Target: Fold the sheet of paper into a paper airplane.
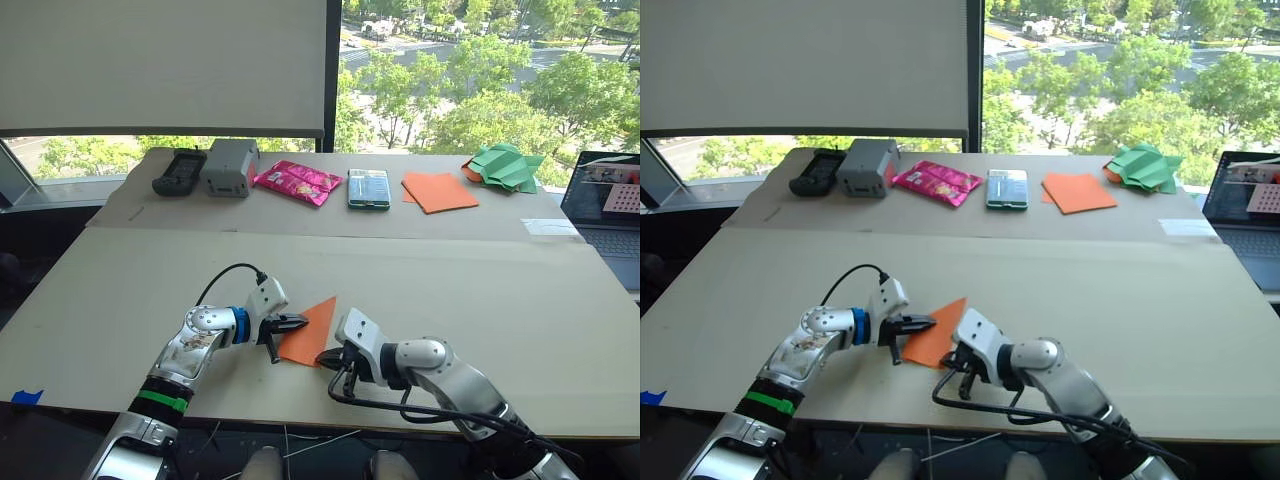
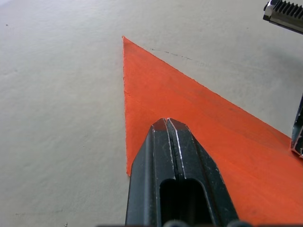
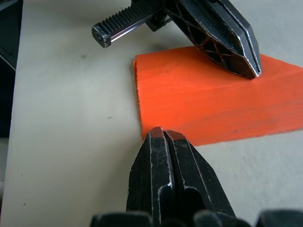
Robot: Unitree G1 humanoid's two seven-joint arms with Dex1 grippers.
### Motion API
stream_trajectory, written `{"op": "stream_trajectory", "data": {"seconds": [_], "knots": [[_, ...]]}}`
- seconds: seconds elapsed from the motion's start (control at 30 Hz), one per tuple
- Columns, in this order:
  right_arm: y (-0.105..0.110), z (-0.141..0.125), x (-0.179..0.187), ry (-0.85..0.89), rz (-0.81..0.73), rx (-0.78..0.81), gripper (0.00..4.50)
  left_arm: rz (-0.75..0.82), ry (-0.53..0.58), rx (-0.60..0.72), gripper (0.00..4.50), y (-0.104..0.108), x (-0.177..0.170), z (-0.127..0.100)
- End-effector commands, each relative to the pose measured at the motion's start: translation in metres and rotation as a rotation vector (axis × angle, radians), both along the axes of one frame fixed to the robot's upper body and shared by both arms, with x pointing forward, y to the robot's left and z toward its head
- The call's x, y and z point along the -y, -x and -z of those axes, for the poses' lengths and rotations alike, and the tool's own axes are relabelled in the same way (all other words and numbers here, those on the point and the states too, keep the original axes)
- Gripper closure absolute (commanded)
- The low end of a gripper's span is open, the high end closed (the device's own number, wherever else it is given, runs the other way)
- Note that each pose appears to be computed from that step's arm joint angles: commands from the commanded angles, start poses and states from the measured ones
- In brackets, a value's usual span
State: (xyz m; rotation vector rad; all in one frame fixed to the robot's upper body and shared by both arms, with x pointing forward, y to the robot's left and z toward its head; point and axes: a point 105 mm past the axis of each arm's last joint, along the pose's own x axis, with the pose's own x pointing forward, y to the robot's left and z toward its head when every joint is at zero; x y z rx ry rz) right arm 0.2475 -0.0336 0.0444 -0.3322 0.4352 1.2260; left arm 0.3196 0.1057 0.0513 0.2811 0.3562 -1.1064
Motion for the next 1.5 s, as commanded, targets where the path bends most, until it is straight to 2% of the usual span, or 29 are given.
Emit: {"op": "stream_trajectory", "data": {"seconds": [0.03, 0.2, 0.3, 0.4, 0.57, 0.67, 0.77, 0.87, 1.0, 1.07, 1.13, 1.2, 1.33, 1.43, 1.5], "knots": [[0.03, 0.049, 0.012, 0.13, -0.018, -0.211, 4.5, -0.02, -0.064, -0.07, 4.47, 0.007, -0.008, 0.02], [0.029, 0.048, 0.012, 0.129, -0.011, -0.204, 4.5, -0.023, -0.065, -0.076, 4.47, 0.009, -0.01, 0.021], [0.015, 0.034, 0.013, 0.063, 0.044, -0.153, 4.5, -0.029, -0.06, -0.074, 4.47, 0.01, -0.012, 0.019], [0.008, -0.001, 0.016, -0.054, 0.063, -0.071, 4.5, -0.049, -0.028, -0.049, 4.47, 0.008, -0.019, 0.001], [0.02, -0.046, 0.018, -0.161, 0.05, -0.012, 4.5, -0.074, 0.08, -0.023, 4.47, 0.013, -0.035, -0.044], [0.022, -0.06, 0.018, -0.19, 0.084, 0.022, 4.5, -0.065, 0.056, -0.011, 4.47, 0.018, -0.045, -0.053], [0.016, -0.061, 0.022, -0.169, 0.159, 0.051, 4.5, -0.009, -0.004, 0.021, 3.66, 0.019, -0.051, -0.059], [0.007, -0.058, 0.029, -0.161, 0.236, 0.055, 4.5, 0.087, -0.124, 0.088, 2.65, 0.011, -0.054, -0.058], [0.003, -0.056, 0.038, -0.151, 0.276, 0.057, 4.5, 0.25, -0.298, 0.335, 1.27, -0.016, -0.044, -0.066], [0.003, -0.054, 0.039, -0.145, 0.284, 0.055, 4.5, 0.356, -0.34, 0.441, 0.65, -0.022, -0.033, -0.068], [0.003, -0.051, 0.041, -0.137, 0.299, 0.052, 4.5, 0.536, -0.37, 0.619, 0.03, -0.021, -0.011, -0.074], [0.002, -0.05, 0.042, -0.131, 0.318, 0.054, 4.5, 0.688, -0.368, 0.777, 0.03, -0.018, 0.01, -0.08], [-0.002, -0.046, 0.046, -0.117, 0.362, 0.061, 4.5, 0.847, -0.352, 0.932, 0.03, -0.014, 0.034, -0.082], [-0.002, -0.046, 0.047, -0.114, 0.382, 0.063, 4.5, 0.914, -0.351, 1.004, 0.03, -0.012, 0.045, -0.081], [-0.002, -0.047, 0.046, -0.12, 0.388, 0.066, 4.5, 0.982, -0.404, 1.005, 0.03, -0.011, 0.043, -0.073]]}}
